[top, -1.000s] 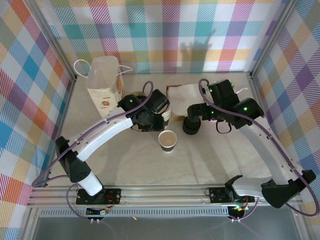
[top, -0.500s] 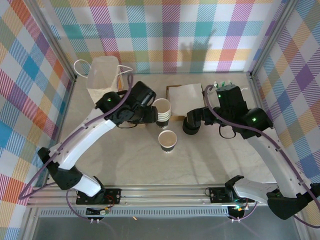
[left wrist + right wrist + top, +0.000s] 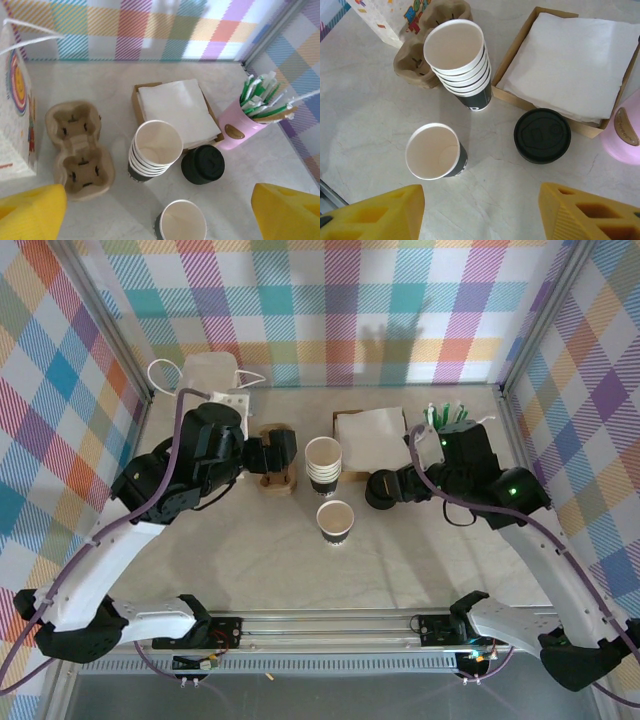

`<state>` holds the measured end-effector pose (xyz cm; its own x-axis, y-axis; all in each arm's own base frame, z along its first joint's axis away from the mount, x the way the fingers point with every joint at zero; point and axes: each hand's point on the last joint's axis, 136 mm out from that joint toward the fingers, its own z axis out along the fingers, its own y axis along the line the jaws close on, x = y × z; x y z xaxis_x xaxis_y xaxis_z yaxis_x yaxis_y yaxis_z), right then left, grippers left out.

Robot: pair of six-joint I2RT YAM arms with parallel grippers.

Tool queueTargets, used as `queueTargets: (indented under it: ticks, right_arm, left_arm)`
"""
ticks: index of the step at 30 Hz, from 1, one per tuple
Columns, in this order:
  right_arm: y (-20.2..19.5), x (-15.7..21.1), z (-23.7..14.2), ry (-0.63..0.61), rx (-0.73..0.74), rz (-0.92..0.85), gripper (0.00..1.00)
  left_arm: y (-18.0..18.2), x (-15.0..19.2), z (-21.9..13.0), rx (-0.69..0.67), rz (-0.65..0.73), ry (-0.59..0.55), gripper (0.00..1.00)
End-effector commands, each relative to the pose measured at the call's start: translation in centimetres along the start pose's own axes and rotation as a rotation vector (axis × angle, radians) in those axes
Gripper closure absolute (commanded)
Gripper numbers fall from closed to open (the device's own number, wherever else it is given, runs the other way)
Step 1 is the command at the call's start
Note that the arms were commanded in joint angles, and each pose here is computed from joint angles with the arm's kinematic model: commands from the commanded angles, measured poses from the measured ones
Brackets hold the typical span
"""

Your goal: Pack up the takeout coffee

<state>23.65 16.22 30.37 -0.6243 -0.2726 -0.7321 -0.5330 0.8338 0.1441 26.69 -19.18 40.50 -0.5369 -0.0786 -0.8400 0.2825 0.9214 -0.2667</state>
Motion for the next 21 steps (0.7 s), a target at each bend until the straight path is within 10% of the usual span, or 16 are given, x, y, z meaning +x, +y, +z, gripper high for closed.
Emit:
queueTargets:
  ticks: [1,21]
  right_arm:
    - [-1.0,1.7,0.4,0.049,0.041,-0.059,0.32]
    - [-3.6,4.7,8.1,0.235,0.062,-0.212,0.11]
  left_arm:
    - [-1.6,-0.8,0.7,0.074,0.100,-0.012,0.06]
    - [-3.1,8.8,5.1,0.217,0.261,0.303,0.13]
